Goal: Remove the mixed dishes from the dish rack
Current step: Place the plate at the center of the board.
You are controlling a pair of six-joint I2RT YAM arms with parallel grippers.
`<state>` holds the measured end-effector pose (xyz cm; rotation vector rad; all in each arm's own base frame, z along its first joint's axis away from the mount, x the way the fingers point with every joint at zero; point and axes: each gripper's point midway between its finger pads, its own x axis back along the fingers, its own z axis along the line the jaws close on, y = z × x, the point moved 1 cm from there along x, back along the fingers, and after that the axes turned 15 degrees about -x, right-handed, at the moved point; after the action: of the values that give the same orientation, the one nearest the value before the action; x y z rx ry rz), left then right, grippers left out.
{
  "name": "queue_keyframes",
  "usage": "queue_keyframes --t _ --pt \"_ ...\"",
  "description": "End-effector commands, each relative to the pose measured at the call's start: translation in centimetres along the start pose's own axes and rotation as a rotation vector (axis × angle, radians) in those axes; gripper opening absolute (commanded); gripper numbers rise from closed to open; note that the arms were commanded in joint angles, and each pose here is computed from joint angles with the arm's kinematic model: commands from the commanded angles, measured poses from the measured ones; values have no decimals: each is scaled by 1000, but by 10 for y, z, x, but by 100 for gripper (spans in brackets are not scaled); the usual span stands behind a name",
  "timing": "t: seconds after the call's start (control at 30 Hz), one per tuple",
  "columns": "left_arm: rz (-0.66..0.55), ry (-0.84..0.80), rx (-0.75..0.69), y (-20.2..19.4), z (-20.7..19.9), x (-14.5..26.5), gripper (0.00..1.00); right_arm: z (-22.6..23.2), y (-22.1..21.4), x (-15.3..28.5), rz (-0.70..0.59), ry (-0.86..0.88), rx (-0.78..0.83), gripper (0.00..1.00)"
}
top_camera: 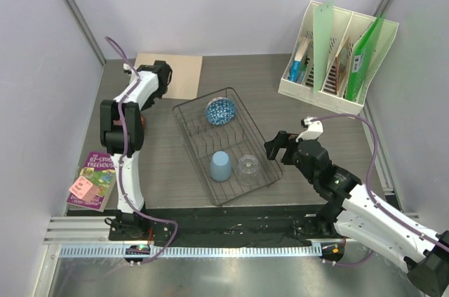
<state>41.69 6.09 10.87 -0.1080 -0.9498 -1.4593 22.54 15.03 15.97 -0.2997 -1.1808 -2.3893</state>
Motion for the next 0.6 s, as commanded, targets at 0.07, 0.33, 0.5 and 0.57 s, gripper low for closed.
queue_keyframes --t 0.07,0.33,0.5,0.57 --pt "-1 -6 3 1 -19 -11 0 -2 1 -2 -10 -16 9 100" --pt "17 32 -46 2 -27 -24 9 -4 -2 -4 0 -26 12 100" --pt "9 43 -47 5 -19 -22 36 -4 -2 -6 0 -29 5 100" --pt "0 41 -31 9 -14 -19 50 -2 -3 -7 5 -22 5 100"
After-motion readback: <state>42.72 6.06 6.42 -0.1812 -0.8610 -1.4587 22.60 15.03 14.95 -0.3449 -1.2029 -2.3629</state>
